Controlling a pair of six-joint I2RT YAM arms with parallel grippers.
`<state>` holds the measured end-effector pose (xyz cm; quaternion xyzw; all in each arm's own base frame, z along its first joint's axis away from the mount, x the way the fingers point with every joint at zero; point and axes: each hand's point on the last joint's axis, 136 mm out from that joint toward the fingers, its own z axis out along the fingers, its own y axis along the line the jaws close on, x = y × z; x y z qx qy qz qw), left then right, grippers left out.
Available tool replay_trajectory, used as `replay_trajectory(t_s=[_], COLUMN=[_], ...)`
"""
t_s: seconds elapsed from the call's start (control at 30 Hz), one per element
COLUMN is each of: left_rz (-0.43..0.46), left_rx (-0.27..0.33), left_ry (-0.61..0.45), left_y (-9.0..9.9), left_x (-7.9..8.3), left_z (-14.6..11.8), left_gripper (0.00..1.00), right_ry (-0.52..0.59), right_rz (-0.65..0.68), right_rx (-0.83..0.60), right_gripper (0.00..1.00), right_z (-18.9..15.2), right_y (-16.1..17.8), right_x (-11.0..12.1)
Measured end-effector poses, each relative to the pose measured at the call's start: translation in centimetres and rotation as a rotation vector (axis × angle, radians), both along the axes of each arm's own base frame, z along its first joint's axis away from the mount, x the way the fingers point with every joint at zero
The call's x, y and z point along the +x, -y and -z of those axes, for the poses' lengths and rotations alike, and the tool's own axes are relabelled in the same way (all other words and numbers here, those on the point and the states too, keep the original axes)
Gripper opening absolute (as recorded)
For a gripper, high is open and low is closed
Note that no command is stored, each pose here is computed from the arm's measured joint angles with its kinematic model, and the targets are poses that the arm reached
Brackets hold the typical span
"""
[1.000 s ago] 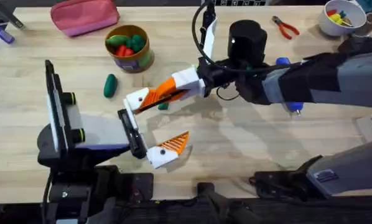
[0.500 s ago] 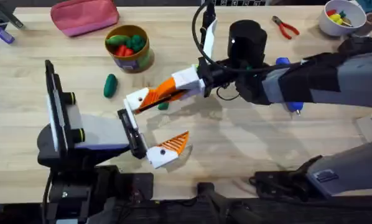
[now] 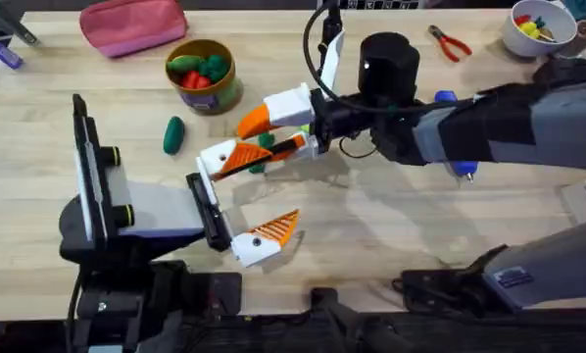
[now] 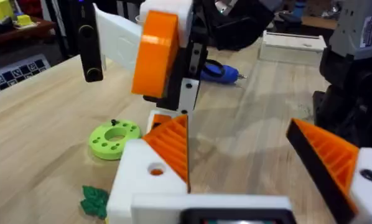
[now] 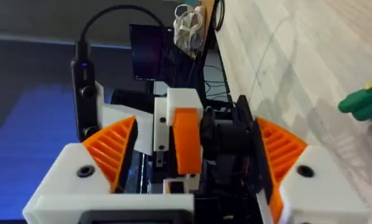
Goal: Pick up the gripper from the table and insert it into the empty holder that is missing its gripper. Then pick up a screw, insert it into the mounting hole, and use the screwdriver to tighten it. Finally, clean up the table by picking up the vegetable and placing it into the bucket.
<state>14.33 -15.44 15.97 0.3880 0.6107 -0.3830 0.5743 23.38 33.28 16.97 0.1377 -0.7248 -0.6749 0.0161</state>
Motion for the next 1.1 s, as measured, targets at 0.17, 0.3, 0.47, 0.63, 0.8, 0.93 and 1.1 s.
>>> replay_trajectory(t_s=[0.17, 0.3, 0.47, 0.63, 0.8, 0.93, 1.1], left_rz=[0.0, 0.0, 0.0, 0.0, 0.0, 0.003, 0.003], left_rx=[0.001, 0.001, 0.001, 0.001, 0.001, 0.001, 0.001], left_ry=[0.002, 0.002, 0.002, 0.002, 0.002, 0.002, 0.001], left_y=[0.0, 0.0, 0.0, 0.0, 0.0, 0.0, 0.0], left_x=[0.0, 0.0, 0.0, 0.0, 0.0, 0.0, 0.0], left_z=[0.0, 0.0, 0.0, 0.0, 0.0, 0.0, 0.0], left_gripper=[0.985, 0.985, 0.985, 0.985, 0.985, 0.985, 0.985], right_ry=[0.001, 0.011, 0.043, -0.038, -0.106, -0.011, 0.19], right_rz=[0.01, 0.018, 0.054, 0.139, 0.218, 0.239, 0.266], right_rx=[-0.003, -0.002, -0.007, -0.14, -0.346, -0.511, -0.712], right_gripper=[0.991, 0.991, 0.992, 0.993, 0.993, 0.993, 0.992], right_z=[0.1, -0.1, -1.7, -0.5, 1.5, -0.4, -3.9], right_y=[0.0, 0.1, 1.6, 4.8, 8.7, 11.0, 13.5], right_x=[0.2, 0.3, 0.8, 1.0, 1.0, 1.6, 3.0])
